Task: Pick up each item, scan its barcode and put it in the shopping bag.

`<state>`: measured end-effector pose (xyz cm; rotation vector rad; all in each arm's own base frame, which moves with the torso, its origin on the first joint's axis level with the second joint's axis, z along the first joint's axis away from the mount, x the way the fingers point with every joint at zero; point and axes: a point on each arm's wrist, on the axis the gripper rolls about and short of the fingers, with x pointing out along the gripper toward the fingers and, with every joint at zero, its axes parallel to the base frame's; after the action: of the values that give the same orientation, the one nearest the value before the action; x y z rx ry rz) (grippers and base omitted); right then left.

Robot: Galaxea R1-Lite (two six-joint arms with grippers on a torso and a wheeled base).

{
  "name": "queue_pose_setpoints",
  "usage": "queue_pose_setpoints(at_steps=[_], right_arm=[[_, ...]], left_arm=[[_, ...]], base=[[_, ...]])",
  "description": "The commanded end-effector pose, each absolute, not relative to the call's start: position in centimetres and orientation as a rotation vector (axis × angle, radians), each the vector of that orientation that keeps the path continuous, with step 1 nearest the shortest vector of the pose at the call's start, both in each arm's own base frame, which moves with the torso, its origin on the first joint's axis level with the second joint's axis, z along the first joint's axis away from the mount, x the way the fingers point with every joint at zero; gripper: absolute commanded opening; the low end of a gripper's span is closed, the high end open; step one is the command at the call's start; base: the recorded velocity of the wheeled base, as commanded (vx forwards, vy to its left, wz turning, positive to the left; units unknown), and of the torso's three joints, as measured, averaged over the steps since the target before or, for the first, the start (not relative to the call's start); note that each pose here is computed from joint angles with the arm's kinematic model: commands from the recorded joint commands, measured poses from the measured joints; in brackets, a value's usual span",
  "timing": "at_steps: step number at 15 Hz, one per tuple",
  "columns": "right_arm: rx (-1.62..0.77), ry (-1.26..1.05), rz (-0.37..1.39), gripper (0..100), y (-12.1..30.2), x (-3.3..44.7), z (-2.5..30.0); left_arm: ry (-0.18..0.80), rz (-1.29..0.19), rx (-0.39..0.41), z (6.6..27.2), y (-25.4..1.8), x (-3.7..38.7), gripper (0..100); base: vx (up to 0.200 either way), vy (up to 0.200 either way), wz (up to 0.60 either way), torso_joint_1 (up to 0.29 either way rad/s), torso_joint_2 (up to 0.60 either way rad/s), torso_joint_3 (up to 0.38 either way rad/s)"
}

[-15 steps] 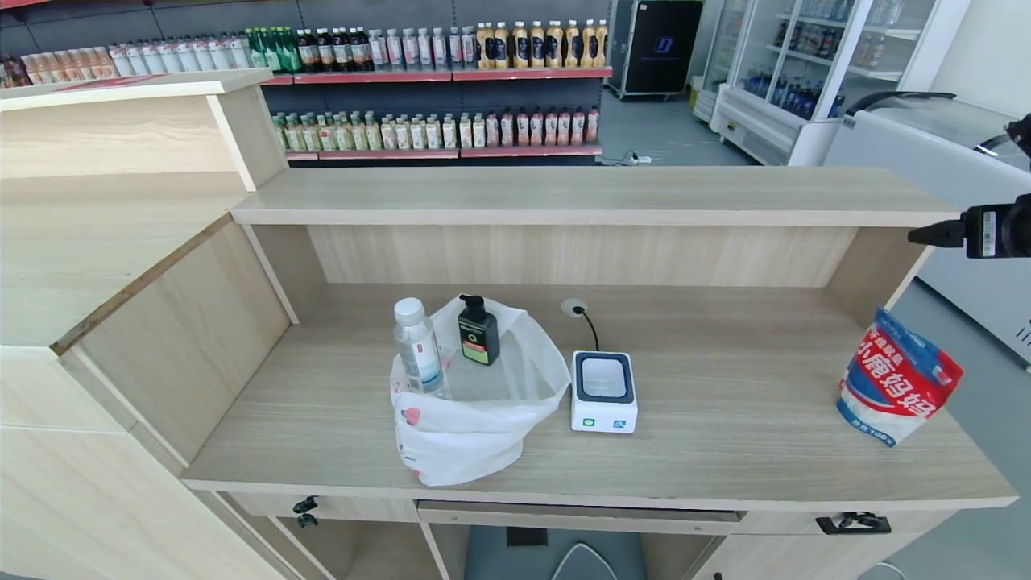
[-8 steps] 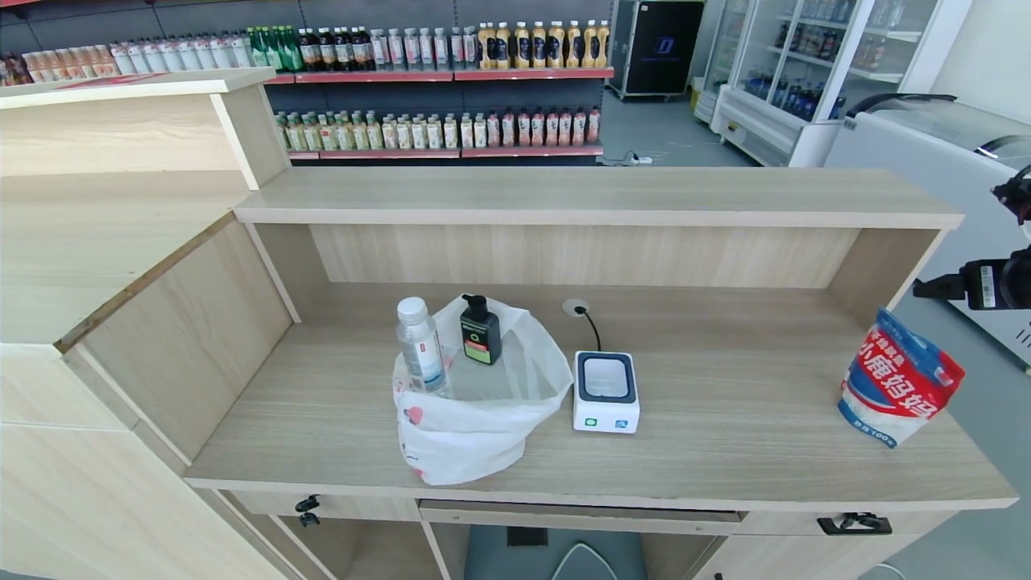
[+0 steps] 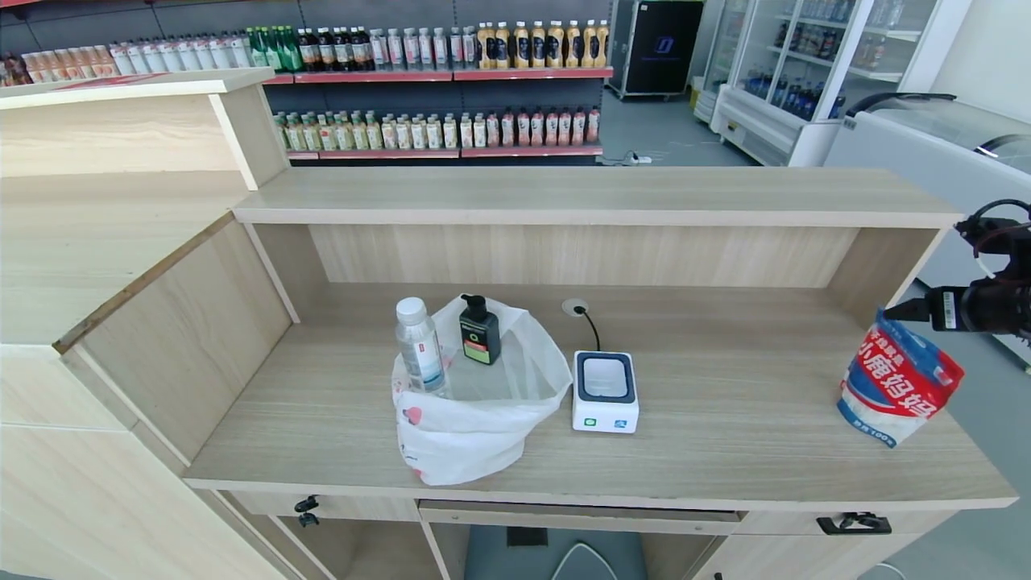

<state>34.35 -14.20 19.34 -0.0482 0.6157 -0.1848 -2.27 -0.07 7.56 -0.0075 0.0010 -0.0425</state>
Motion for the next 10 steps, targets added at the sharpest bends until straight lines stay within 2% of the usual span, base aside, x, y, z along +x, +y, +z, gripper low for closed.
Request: queue_pose_setpoints(at_steps=[1, 5, 10], right_arm=[[-0.04, 0.651, -0.16, 100, -14.1, 35.7, 17.2], [-0.035, 0.584, -0.03, 100, -12.8, 37.3, 16.3], [-0.039, 0.614, 0.021, 100, -11.4, 38.4, 14.9]], left_arm=[[0.0, -0.043, -0.008, 7.6, -0.1, -2.3, 100], [0.0, -0.043, -0.008, 7.6, -0.1, -2.3, 100], [0.0, -0.043, -0.008, 7.6, -0.1, -2.3, 100]], base=[[0.0, 0.0, 0.0, 0.0, 0.0, 0.0], [0.0, 0.0, 0.0, 0.0, 0.0, 0.0], [0.0, 0.0, 0.0, 0.0, 0.0, 0.0]])
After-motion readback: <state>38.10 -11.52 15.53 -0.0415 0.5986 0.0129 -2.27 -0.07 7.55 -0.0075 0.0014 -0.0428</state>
